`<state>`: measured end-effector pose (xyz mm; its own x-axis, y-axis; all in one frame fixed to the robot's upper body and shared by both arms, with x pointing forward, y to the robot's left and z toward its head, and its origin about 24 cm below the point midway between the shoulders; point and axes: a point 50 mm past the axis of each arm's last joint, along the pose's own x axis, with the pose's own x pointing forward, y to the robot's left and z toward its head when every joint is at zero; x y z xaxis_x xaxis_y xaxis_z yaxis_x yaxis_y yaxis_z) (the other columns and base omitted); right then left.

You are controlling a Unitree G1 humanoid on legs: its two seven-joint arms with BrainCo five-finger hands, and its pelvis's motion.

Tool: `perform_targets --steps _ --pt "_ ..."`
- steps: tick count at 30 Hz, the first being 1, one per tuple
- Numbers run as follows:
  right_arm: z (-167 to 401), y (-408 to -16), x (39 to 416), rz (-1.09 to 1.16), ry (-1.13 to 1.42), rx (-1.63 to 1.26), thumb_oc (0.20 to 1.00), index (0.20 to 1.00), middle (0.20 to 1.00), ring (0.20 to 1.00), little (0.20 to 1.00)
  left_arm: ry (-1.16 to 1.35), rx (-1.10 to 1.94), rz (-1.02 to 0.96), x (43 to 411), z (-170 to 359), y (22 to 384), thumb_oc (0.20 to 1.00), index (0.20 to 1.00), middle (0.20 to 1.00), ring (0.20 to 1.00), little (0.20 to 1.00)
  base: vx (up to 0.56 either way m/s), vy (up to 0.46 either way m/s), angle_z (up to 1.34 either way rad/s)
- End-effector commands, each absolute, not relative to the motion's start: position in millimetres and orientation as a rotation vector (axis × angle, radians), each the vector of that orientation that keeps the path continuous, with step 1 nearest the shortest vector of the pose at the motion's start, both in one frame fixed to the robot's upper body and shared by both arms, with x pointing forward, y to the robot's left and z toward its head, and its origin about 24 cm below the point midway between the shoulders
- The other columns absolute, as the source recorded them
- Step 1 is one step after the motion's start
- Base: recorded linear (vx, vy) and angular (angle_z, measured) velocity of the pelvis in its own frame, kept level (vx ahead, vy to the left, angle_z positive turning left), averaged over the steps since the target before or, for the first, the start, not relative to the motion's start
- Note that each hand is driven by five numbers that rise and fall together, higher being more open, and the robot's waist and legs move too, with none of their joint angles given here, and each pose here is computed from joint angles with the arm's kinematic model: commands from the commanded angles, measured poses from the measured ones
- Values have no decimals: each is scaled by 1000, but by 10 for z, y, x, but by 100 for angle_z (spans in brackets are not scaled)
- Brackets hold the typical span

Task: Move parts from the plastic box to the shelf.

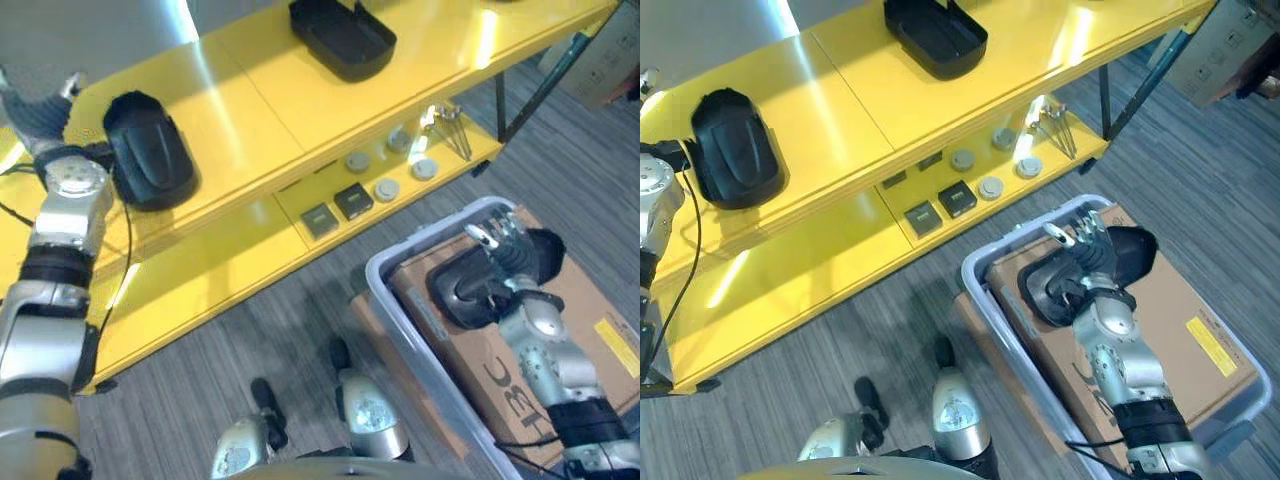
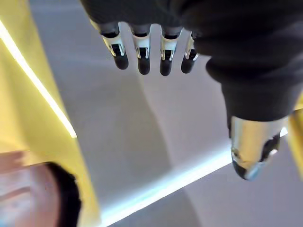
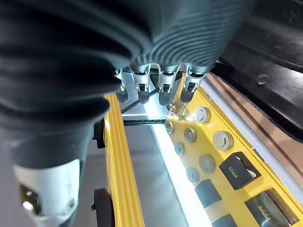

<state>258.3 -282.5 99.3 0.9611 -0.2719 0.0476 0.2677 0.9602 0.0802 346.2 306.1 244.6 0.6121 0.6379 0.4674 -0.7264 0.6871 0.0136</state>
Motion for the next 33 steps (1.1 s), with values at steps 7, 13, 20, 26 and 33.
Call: perform_targets --steps 7,13,20,26,33 --pt "994 -2722 2260 -331 -157 107 1000 1000 1000 1000 1000 -620 291 230 2657 2113 2440 1000 1000 1000 1000 1000 32 -52 15" --pt "942 -2775 2064 -356 -138 128 1000 1000 1000 1000 1000 -502 206 64 2330 1641 2271 573 573 573 573 573 -16 -36 18" --pt "827 -2751 2025 -364 -115 139 1000 1000 1000 1000 1000 -338 121 5 2291 1238 2213 200 200 200 200 200 -11 -4 5" --pt "761 -2666 2112 -349 -91 148 1000 1000 1000 1000 1000 -367 73 -121 2412 1178 1922 200 200 200 200 200 -7 -27 -6" --pt "714 -2550 2189 -324 -70 144 1000 1000 1000 1000 1000 -393 15 -138 2577 1242 1682 200 200 200 200 200 10 -22 -5"
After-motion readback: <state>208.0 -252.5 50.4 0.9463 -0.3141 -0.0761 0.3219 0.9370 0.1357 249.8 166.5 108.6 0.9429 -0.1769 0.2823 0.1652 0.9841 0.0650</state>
